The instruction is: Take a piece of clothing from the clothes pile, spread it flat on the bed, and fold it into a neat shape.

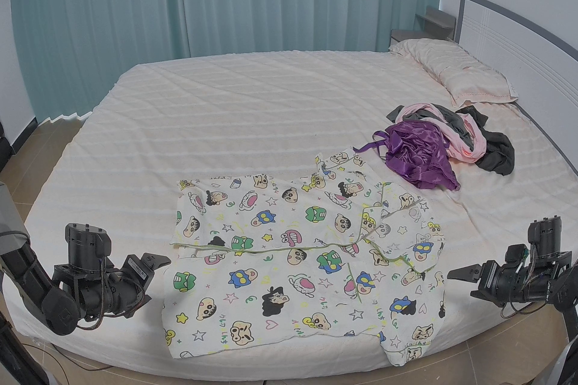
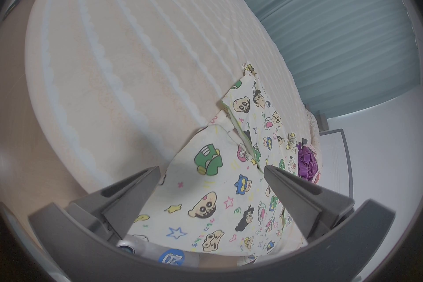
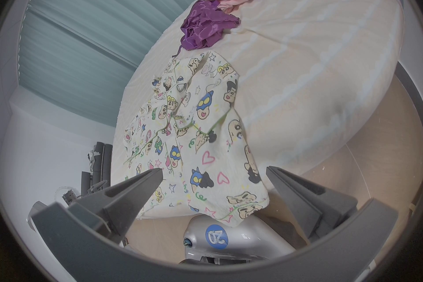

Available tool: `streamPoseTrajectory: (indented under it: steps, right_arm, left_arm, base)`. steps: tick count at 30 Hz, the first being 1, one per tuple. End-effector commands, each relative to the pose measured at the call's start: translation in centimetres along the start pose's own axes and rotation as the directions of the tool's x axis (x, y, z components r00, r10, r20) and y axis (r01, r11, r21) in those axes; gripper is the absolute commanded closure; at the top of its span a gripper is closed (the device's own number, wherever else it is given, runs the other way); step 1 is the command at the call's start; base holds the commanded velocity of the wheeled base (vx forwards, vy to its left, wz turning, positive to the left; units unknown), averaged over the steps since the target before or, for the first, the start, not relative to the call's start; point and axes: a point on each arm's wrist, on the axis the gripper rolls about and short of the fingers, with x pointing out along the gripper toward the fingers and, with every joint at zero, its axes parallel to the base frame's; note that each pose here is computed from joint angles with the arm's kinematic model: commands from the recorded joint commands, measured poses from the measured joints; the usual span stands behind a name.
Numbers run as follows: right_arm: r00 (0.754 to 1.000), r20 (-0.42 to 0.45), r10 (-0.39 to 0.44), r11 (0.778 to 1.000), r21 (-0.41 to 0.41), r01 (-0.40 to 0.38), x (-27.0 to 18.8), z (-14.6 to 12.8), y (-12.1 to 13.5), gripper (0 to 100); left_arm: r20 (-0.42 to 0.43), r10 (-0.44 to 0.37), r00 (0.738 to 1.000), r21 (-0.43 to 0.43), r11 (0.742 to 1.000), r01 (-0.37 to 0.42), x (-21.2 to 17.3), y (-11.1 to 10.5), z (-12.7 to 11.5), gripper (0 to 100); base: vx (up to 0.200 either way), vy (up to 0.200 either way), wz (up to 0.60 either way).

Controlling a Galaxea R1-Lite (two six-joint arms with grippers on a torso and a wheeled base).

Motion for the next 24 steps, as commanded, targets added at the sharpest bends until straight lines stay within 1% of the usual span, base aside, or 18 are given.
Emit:
streamPoseTrajectory:
  steps: [1, 7, 10, 13, 16, 17, 18, 21, 24]
  right_arm:
    - [1.000, 0.003, 0.004, 1.000, -0.001, -0.004, -0.2, -0.1, 0.0, 0]
    - [1.000, 0.000, 0.007, 1.000, -0.006, -0.007, -0.3, -0.2, 0.1, 0]
    - [1.000, 0.003, 0.010, 1.000, -0.008, -0.010, -0.4, -0.2, 0.2, 0]
    - [1.000, -0.002, 0.014, 1.000, -0.013, -0.014, -0.4, -0.3, 0.3, 0]
    - [1.000, -0.005, 0.014, 1.000, -0.015, -0.014, -0.3, -0.4, 0.3, 0]
    - [1.000, -0.005, 0.014, 1.000, -0.015, -0.014, -0.3, -0.4, 0.3, 0]
    - [1.000, -0.006, 0.014, 1.000, -0.014, -0.014, -0.3, -0.4, 0.3, 0]
    - [1.000, -0.006, 0.015, 1.000, -0.016, -0.015, -0.3, -0.4, 0.3, 0]
    - [1.000, -0.007, 0.014, 1.000, -0.015, -0.014, -0.3, -0.4, 0.3, 0]
  left_arm:
    - [-0.003, 0.009, 1.000, -0.006, 1.000, -0.010, 0.2, 0.2, 0.0, 0]
    - [-0.010, 0.006, 1.000, -0.007, 1.000, -0.006, 0.4, 0.1, 0.0, 0]
    - [0.015, -0.046, 0.999, -0.015, 0.999, 0.046, 0.9, -1.4, 0.6, 0]
    - [0.036, -0.079, 0.996, -0.065, 0.995, 0.082, 2.7, -3.0, 1.5, 0]
    - [0.033, -0.053, 0.998, -0.071, 0.996, 0.055, 4.7, -3.0, 1.6, 0]
    - [0.033, -0.053, 0.998, -0.071, 0.996, 0.055, 4.7, -3.0, 1.6, 0]
    - [0.040, -0.030, 0.999, -0.073, 0.997, 0.033, 6.0, -2.9, 1.7, 0]
    - [0.060, -0.005, 0.998, -0.075, 0.997, 0.009, 7.7, -2.8, 1.9, 0]
    - [0.065, 0.005, 0.998, -0.075, 0.997, 0.000, 8.3, -2.7, 1.9, 0]
  base:
    - [0.000, 0.000, 0.00]
    - [0.000, 0.000, 0.00]
    - [0.000, 0.000, 0.00]
    - [0.000, 0.000, 0.00]
    - [0.000, 0.000, 0.00]
    - [0.000, 0.000, 0.00]
    - [0.000, 0.000, 0.00]
    - [0.000, 0.000, 0.00]
    - [0.000, 0.000, 0.00]
